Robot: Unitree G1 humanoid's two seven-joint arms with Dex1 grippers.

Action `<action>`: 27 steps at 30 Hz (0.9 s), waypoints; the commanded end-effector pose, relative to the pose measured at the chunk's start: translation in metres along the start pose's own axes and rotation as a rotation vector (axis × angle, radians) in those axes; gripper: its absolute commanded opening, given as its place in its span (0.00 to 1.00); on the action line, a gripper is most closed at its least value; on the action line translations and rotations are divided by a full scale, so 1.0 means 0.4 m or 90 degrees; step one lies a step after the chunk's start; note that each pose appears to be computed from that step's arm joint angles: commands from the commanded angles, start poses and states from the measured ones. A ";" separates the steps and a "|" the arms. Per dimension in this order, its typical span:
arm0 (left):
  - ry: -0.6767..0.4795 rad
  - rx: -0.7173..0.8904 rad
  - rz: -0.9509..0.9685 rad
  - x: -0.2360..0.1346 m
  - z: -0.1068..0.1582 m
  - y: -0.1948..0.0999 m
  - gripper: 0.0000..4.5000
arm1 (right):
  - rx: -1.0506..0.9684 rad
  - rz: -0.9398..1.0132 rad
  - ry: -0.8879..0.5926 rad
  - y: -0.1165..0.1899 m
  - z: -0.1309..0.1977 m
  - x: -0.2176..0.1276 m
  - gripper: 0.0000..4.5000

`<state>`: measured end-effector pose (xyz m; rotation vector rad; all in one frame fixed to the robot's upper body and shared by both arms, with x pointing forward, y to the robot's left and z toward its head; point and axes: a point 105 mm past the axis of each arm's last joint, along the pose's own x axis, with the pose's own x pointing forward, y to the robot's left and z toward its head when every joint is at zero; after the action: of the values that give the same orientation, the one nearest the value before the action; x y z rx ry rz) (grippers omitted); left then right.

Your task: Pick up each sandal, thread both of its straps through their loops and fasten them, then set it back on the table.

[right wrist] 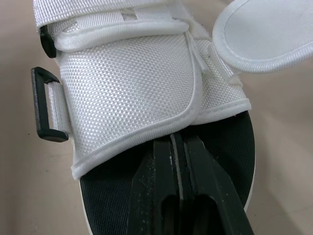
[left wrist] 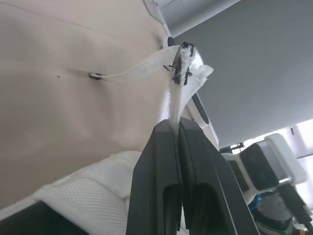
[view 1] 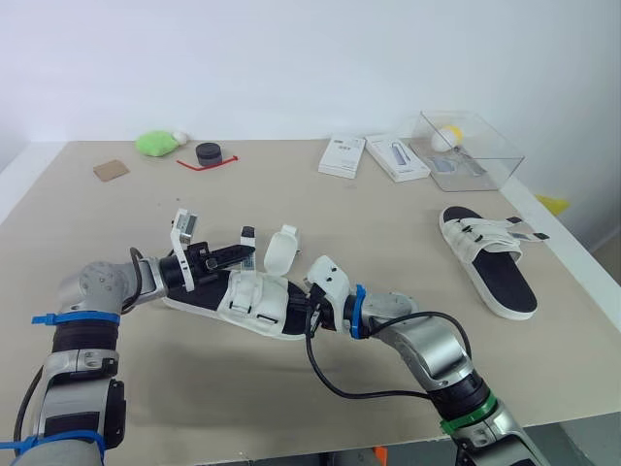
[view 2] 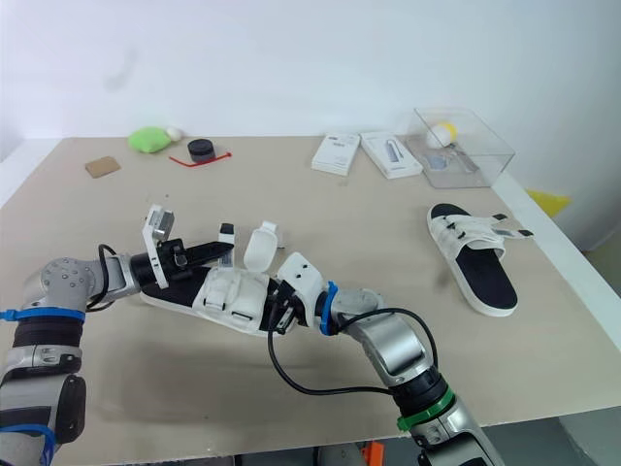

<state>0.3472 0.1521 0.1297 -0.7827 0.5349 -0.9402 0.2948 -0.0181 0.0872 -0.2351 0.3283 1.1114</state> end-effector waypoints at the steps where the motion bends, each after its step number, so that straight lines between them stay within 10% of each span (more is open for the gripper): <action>1: 0.005 0.031 0.007 0.012 0.007 0.007 0.01 | 0.022 -0.001 0.041 0.002 -0.042 0.000 0.00; 11: 0.057 0.059 0.038 0.011 -0.031 0.046 0.01 | 0.023 -0.002 0.039 0.003 -0.040 -0.001 0.00; 22: 0.084 0.140 0.064 -0.003 -0.018 0.061 0.93 | 0.021 -0.003 0.037 -0.001 -0.036 0.002 0.00; 27: 0.105 0.252 0.088 0.002 0.000 0.076 0.98 | 0.018 -0.002 0.034 0.000 -0.032 0.001 0.00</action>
<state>0.3575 0.1487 0.1101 -0.3903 0.5078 -1.0058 0.2953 -0.0179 0.0865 -0.2344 0.3327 1.1057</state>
